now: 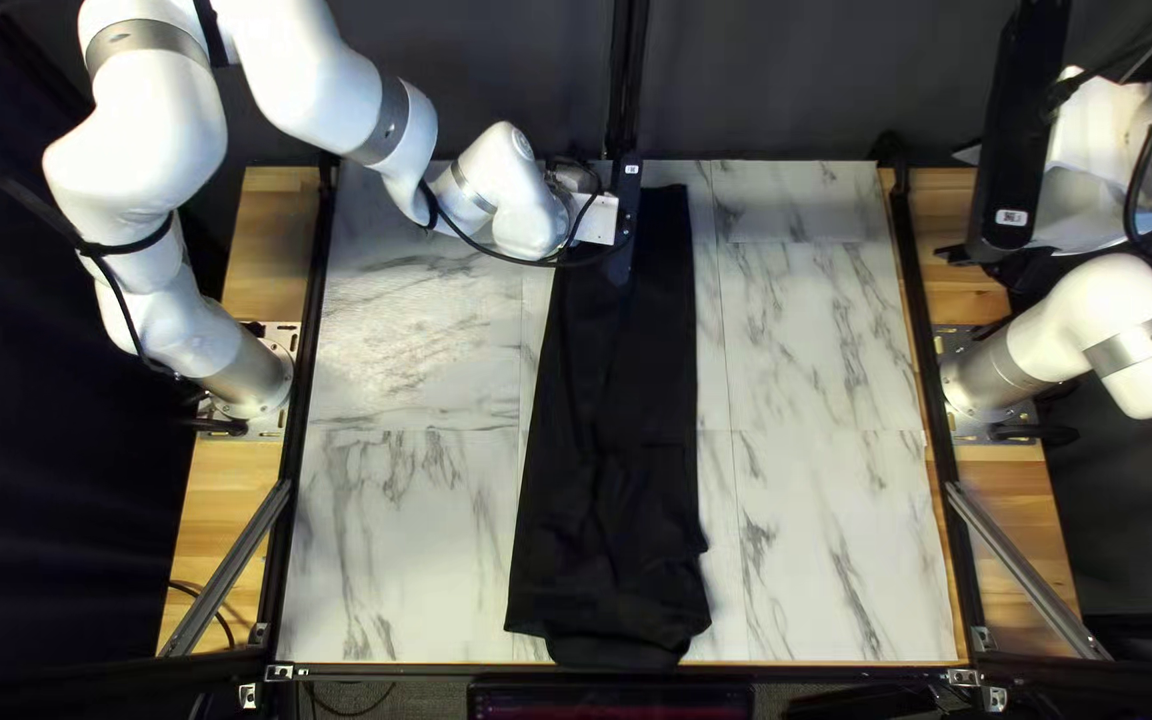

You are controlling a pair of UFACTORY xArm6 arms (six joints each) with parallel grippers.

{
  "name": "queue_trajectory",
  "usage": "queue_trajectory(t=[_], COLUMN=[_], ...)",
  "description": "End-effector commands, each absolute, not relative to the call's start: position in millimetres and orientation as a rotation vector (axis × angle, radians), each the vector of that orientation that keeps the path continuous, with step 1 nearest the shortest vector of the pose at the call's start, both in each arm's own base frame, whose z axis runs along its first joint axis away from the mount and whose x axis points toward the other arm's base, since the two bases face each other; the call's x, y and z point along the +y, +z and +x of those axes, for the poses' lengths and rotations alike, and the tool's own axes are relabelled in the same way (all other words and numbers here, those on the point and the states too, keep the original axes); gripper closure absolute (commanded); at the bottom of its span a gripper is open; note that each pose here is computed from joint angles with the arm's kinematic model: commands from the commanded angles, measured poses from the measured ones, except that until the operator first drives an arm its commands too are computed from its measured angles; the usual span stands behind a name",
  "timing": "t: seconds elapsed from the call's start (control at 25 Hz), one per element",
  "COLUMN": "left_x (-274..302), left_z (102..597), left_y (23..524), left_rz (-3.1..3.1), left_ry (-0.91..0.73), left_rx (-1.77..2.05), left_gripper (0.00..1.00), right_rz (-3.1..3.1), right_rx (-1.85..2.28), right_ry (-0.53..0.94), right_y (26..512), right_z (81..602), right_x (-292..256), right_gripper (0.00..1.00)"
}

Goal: Fold t-shirt

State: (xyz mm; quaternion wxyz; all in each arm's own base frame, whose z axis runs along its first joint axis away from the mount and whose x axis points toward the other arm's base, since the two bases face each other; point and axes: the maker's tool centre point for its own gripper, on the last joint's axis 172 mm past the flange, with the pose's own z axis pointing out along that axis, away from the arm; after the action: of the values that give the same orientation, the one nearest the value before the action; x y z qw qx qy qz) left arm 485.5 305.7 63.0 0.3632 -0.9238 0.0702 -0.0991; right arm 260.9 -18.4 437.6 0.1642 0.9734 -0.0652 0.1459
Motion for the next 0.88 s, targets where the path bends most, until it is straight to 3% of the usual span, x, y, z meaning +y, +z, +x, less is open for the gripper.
queue_trajectory(t=[0.04,0.88], left_x=[301.4,257.0], left_z=[489.5,497.1], left_y=[70.5,56.7], left_rz=[-2.371,-2.402], left_ry=[-0.263,-0.327], left_rx=[0.189,0.195], left_gripper=[0.00,0.00], right_rz=[2.775,2.775], right_rx=[-0.186,-0.186], right_ry=[0.416,0.416], right_y=[437.6,437.6], right_z=[260.9,260.9], right_x=[-18.4,-18.4], right_gripper=[0.00,0.00])
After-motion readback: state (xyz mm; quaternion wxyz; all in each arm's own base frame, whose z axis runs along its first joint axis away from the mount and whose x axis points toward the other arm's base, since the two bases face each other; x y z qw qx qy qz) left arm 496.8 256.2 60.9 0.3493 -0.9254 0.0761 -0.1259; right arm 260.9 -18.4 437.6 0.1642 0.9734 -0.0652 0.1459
